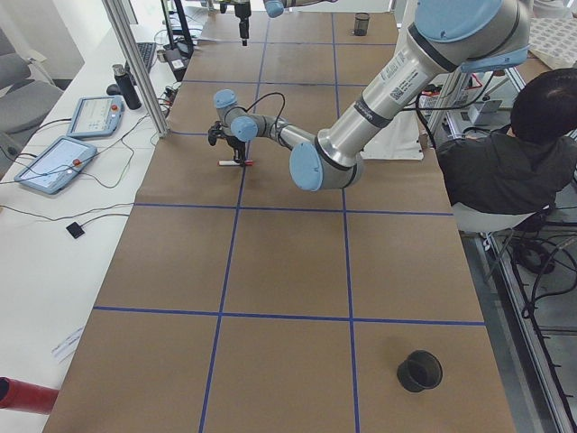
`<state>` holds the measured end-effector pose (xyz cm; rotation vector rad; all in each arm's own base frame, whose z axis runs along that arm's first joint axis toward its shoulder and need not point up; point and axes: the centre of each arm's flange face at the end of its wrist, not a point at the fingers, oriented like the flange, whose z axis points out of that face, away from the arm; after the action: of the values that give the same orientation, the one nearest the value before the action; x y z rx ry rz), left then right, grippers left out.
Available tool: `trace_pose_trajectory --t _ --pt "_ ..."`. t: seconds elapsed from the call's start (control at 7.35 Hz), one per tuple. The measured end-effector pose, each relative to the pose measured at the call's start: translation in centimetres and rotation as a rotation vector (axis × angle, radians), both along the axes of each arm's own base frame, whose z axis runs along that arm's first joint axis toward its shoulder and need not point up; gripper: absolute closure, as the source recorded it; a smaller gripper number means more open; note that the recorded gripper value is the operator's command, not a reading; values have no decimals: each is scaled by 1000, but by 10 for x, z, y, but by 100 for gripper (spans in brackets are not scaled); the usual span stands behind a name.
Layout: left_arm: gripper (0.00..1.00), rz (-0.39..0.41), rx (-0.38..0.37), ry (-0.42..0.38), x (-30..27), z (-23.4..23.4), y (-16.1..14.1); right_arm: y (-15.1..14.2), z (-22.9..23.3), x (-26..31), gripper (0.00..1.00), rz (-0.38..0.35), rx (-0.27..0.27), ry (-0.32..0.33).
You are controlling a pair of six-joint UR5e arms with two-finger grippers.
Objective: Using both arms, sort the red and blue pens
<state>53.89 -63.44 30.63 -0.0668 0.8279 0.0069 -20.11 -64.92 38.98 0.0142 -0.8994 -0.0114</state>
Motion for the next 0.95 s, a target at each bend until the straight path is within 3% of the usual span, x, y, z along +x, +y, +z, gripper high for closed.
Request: trace_pose_trajectory --t 0.27,0.54,0.95 --pt "100 -44 -33 9 -9 -17 0 -1 -2 -1 0 -1 3 -1" --pt "100 -95 -67 -3 -51 -37 -19 -6 -23 -21 0 -15 21 -2" --pt "100 -166 -137 -6 -146 -28 -58 -36 -82 -118 1 -41 95 66"
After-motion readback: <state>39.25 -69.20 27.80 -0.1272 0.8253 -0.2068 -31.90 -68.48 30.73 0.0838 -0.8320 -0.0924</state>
